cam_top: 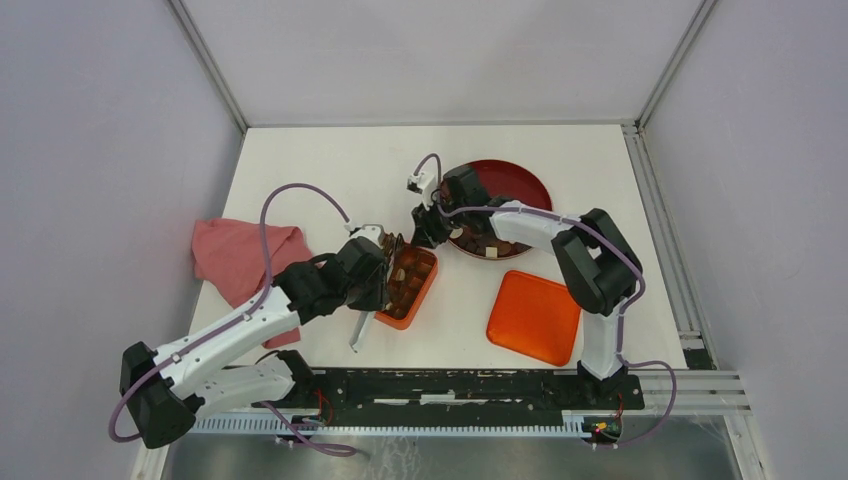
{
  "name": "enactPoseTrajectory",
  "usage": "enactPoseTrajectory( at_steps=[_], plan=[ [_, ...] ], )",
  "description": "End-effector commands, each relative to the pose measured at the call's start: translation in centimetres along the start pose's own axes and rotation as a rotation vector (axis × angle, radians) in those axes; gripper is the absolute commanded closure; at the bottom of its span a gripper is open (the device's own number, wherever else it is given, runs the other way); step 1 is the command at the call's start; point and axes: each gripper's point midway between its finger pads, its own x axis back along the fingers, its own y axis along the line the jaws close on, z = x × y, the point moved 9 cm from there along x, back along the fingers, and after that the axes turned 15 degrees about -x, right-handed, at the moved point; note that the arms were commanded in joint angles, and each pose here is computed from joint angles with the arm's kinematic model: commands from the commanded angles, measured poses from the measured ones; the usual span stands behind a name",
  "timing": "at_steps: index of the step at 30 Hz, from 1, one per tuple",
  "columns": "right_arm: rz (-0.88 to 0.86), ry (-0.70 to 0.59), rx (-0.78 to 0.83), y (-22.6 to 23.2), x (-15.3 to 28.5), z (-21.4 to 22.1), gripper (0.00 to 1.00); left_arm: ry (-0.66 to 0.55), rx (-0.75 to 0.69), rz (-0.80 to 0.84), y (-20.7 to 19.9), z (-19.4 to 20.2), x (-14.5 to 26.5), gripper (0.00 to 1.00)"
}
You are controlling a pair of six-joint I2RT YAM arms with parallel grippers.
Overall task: Pack the chocolate
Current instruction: Place the packing box at the center of the board, then place the fake chocolate in the packing box.
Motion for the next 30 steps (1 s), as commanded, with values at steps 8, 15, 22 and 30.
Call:
enactPoseTrajectory(
  at_steps=[8,15,22,30],
  plan=[
    [0.020,-0.148,0.153,-1.1,10.6,-4.1,0.55,-0.037,0.021,0.038,-1.2,-1.7,-1.3,0.98],
    [0.056,-0.182,0.121,-2.2,14.1,-1.9,0.55,0.009,-0.001,0.045,-1.6,-1.5,-2.4,0.96],
    [0.058,-0.216,0.098,-3.0,15.6,-2.1,0.55,0.025,0.006,0.024,-1.4,-1.3,-2.4,0.75],
    [0.051,-0.225,0.089,-3.3,16.1,-1.7,0.54,0.048,-0.005,0.005,-1.4,-1.3,-2.8,0.59]
  ],
)
